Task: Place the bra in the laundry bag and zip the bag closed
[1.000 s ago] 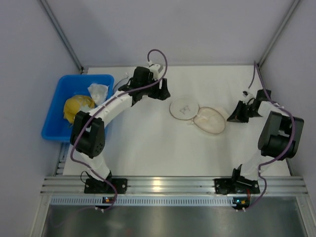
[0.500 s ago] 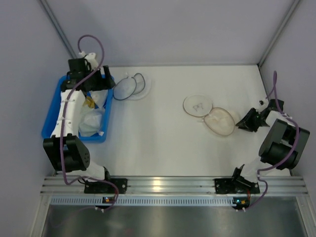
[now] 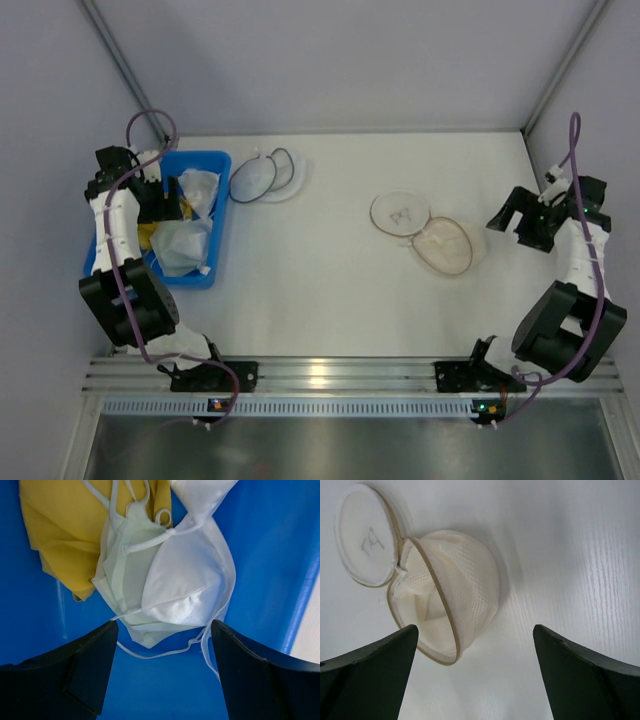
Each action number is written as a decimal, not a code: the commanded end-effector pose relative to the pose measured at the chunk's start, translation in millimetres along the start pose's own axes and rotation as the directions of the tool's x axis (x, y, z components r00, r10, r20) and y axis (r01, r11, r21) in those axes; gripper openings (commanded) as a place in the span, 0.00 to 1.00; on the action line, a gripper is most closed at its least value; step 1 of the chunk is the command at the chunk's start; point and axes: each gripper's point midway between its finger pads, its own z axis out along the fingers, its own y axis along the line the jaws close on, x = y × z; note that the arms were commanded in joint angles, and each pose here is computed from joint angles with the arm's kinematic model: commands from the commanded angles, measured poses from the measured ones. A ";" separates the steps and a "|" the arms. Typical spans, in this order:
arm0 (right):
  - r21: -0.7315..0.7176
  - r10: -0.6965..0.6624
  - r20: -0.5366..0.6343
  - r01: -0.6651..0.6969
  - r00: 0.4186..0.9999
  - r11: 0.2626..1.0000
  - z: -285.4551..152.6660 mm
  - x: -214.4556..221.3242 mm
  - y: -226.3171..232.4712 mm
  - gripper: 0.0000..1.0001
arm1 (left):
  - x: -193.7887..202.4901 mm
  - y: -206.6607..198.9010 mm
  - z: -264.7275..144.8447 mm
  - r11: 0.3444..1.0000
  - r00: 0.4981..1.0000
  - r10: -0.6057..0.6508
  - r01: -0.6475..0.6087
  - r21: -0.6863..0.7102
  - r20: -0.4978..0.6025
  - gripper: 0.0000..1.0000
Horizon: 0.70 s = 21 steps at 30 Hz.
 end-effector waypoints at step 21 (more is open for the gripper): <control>-0.099 -0.174 0.040 0.177 0.984 0.979 -60.1 -31.9 55.5 0.99 | 83.0 -20.0 78.0 0.987 0.959 -0.022 0.066 0.148 -0.281 0.38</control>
